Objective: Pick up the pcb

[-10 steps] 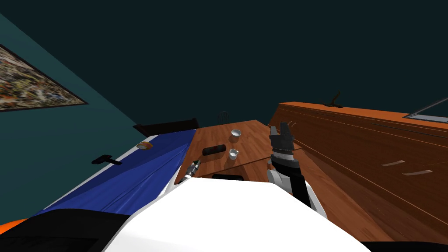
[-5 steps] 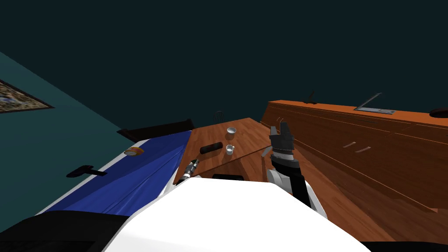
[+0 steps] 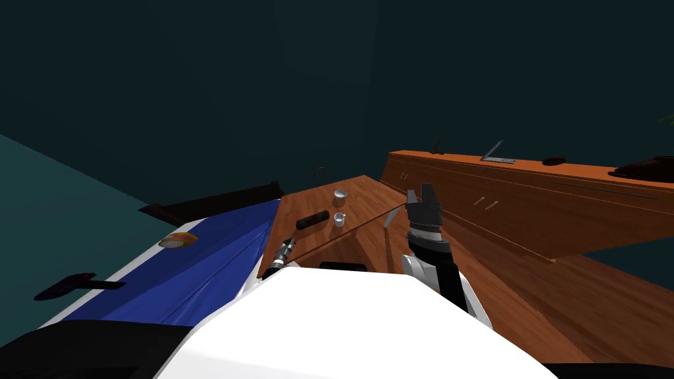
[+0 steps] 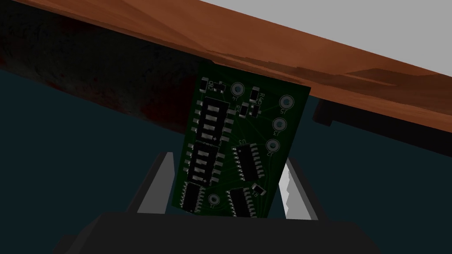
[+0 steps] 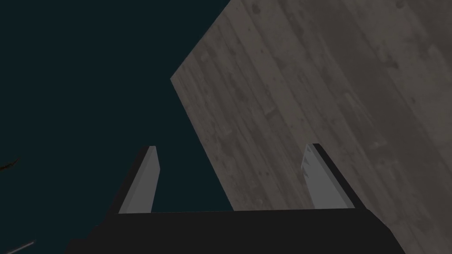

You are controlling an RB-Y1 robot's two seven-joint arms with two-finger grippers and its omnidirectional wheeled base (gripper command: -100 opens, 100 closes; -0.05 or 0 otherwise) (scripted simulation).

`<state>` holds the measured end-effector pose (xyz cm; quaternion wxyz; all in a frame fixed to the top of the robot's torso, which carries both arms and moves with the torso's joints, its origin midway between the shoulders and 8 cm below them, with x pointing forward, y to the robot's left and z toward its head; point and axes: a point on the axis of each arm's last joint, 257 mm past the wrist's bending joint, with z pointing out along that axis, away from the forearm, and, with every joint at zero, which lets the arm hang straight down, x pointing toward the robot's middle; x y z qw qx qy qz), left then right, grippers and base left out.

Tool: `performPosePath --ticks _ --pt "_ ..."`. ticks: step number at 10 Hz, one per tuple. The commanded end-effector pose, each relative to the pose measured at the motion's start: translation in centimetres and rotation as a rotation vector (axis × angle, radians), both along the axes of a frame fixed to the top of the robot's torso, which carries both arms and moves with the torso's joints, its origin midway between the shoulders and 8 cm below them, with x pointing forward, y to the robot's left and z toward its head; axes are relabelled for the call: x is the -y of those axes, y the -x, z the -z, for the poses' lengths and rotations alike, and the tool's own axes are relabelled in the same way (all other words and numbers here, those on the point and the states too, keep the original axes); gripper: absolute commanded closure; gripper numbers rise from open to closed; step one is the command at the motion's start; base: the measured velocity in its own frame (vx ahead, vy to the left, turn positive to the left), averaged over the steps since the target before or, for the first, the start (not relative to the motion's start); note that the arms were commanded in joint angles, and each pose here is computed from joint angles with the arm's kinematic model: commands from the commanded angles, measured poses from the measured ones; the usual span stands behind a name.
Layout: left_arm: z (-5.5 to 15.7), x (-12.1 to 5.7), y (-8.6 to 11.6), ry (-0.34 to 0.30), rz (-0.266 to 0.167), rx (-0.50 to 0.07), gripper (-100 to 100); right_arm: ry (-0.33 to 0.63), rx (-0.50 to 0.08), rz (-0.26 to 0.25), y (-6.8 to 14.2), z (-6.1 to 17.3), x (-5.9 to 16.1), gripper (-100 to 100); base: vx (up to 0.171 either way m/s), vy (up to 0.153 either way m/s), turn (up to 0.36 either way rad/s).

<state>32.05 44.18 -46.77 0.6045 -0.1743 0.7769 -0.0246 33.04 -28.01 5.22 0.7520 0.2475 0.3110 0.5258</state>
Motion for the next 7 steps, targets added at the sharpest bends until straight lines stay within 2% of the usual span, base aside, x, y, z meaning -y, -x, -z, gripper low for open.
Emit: performPosePath --ticks 1,5,6,7 --pt "-0.1 -1.0 -0.1 0.005 -0.027 0.003 100 0.0 0.0 0.0 0.0 0.0 0.0 0 -0.097 -0.012 -0.107" --pt "-0.1 -4.2 -0.4 0.003 -0.116 -0.003 100 0.0 0.0 0.0 0.0 0.0 0.0 0 -0.11 -0.027 -0.181" --pt "-0.1 -3.6 -0.4 0.004 -0.1 -0.001 100 0.0 0.0 0.0 0.0 0.0 0.0 0 -0.053 -0.011 -0.04" --pt "0.0 -3.7 -0.3 0.003 -0.103 -0.003 0 0.0 0.0 0.0 0.0 0.0 0.0 0 -0.01 -0.002 0.009"
